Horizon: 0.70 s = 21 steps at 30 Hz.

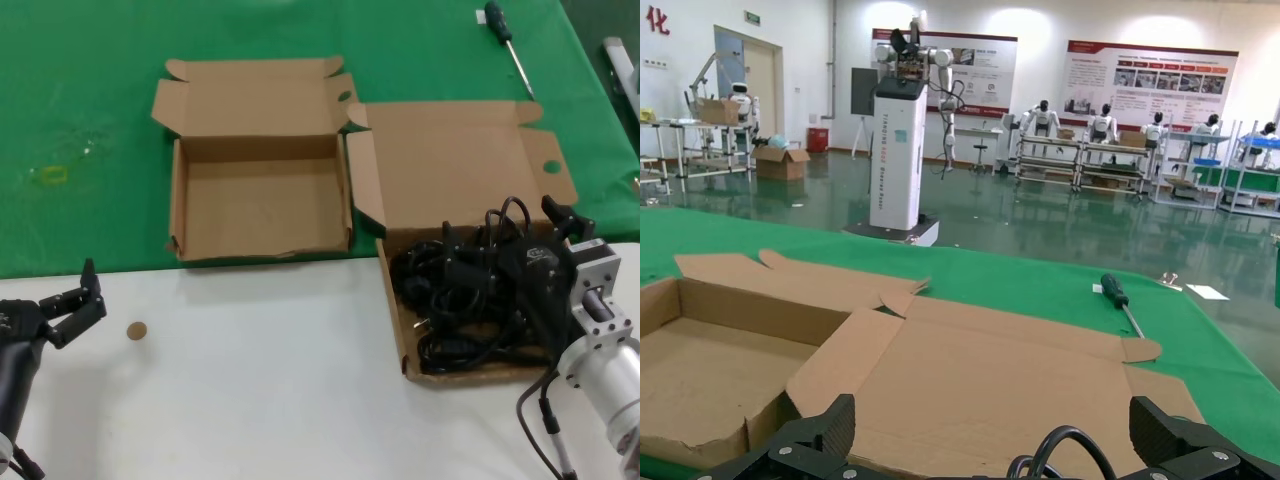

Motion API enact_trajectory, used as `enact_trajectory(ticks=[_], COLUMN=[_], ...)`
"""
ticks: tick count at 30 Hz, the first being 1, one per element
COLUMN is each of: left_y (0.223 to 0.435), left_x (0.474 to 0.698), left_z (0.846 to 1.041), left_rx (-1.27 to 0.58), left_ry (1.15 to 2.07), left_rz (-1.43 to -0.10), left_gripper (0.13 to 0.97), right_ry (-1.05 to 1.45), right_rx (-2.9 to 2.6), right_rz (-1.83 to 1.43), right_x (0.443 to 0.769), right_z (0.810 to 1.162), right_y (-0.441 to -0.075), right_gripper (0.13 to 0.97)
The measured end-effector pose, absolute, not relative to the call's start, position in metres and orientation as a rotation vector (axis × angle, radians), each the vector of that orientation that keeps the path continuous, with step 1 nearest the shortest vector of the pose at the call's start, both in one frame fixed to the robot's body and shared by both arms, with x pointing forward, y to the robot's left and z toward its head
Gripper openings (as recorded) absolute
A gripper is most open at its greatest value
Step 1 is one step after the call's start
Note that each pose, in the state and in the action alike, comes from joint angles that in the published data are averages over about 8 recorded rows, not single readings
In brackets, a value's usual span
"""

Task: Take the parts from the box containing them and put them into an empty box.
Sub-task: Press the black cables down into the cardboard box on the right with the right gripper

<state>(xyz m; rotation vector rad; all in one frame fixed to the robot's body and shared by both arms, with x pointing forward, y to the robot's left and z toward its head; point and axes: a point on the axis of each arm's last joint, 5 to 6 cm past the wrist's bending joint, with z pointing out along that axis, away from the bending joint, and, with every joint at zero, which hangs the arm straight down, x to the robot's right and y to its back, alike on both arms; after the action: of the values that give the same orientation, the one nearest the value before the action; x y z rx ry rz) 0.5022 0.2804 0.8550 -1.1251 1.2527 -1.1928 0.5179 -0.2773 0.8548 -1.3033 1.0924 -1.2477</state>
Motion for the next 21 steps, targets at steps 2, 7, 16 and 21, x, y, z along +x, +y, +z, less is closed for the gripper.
enact_trajectory(ticks=[2,7,16,21], left_y=[0.2804,0.2804,0.2804,0.2804], left_x=[0.5022,0.5022,0.5022,0.5022], left_z=[0.855,0.855,0.855,0.855], left_rx=[-1.125,-1.125,-1.125,-1.125], left_ry=[1.253,1.253,1.253,1.253], left_rz=[-1.193,-1.193,-1.193,-1.193], left_gripper=[0.966,0.966,0.966,0.966], right_ry=[1.092,1.092,1.092,1.092], right_rx=[-1.303,-1.303,-1.303,-1.303], right_rz=[-1.248,-1.248,-1.248,-1.248], right_x=[0.5179,0.5179,0.5179,0.5179], right_z=[0.8548,0.8548,0.8548,0.8548], right_y=[-0.2773,-0.2773,-0.2773,-0.2773], right_gripper=[0.966,0.966,0.966,0.966])
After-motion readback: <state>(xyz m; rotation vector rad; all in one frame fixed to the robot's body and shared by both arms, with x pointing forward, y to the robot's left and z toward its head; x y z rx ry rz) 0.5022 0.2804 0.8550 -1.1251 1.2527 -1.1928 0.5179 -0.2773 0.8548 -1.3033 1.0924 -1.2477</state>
